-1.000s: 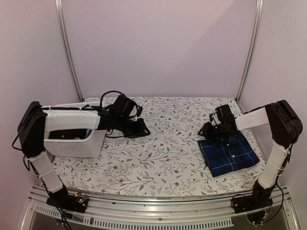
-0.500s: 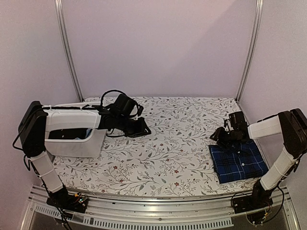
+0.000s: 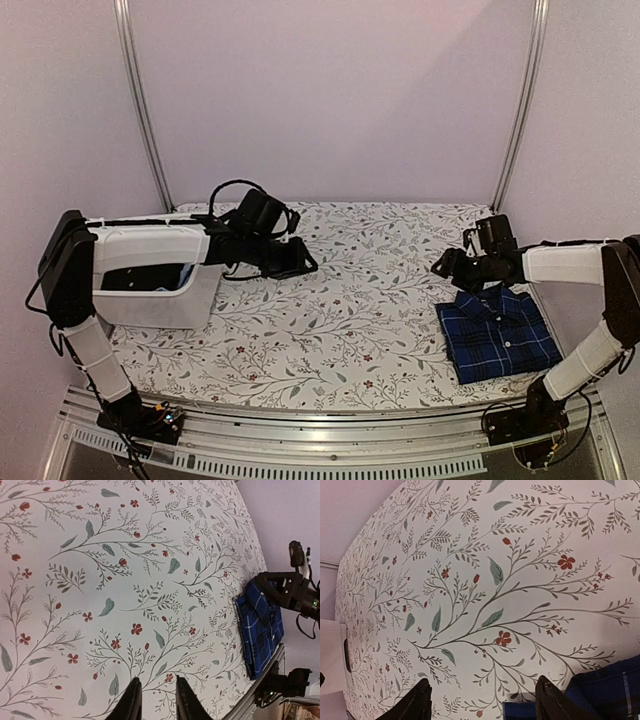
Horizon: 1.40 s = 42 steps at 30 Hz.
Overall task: Fold and stack the long sleeve shirts
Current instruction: Move the square-folded shirt to the corner of the board, then reset both arms
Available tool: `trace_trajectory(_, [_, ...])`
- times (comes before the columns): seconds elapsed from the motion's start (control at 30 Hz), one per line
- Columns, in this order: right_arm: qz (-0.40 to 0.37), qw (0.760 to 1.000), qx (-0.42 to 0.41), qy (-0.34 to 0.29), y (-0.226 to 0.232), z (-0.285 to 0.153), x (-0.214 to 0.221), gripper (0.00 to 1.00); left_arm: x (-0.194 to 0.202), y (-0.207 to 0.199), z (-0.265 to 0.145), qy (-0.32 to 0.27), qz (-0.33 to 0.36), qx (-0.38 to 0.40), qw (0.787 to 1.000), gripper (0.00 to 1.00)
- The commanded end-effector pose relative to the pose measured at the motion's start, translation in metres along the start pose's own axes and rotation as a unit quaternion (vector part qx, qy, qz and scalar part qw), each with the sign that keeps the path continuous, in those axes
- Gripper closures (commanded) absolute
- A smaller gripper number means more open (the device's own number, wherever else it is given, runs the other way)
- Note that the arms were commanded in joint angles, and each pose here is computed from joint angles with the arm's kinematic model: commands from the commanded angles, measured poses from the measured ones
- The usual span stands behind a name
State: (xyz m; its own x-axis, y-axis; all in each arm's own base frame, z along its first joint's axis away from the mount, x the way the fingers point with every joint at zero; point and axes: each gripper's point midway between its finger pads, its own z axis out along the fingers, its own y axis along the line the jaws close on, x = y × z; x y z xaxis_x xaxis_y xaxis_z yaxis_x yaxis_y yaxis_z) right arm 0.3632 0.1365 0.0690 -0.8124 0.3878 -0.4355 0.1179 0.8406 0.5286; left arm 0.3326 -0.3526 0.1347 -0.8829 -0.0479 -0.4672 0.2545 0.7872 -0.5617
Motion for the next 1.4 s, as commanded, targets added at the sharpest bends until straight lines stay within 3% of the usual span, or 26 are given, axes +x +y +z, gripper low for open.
trace_trajectory(0.0, [-0.078, 0.995, -0.04, -0.053, 0.062, -0.037, -0.026, 0.26, -0.031, -0.019, -0.023, -0.054, 0.028, 0.009, 0.998, 0.66])
trace_trajectory(0.23, [-0.155, 0.976, -0.112, -0.103, 0.142, -0.096, -0.036, 0.06, -0.059, -0.04, -0.067, -0.125, 0.06, 0.022, 0.99, 0.35])
trace_trajectory(0.43, [-0.186, 0.955, -0.177, -0.147, 0.19, -0.152, -0.042, 0.01, -0.072, -0.055, -0.105, -0.183, 0.085, 0.044, 0.978, 0.02])
trace_trajectory(0.63, [-0.197, 0.934, -0.221, -0.2, 0.211, -0.205, -0.052, 0.01, -0.077, -0.067, -0.139, -0.222, 0.11, 0.06, 0.967, 0.0])
trace_trajectory(0.87, [-0.197, 0.925, -0.199, -0.255, 0.2, -0.237, -0.064, 0.01, -0.076, -0.064, -0.168, -0.255, 0.136, 0.052, 0.956, 0.0])
trace_trajectory(1.37, [-0.172, 0.933, -0.138, -0.283, 0.175, -0.232, -0.074, 0.01, -0.073, -0.051, -0.192, -0.284, 0.159, 0.023, 0.945, 0.0])
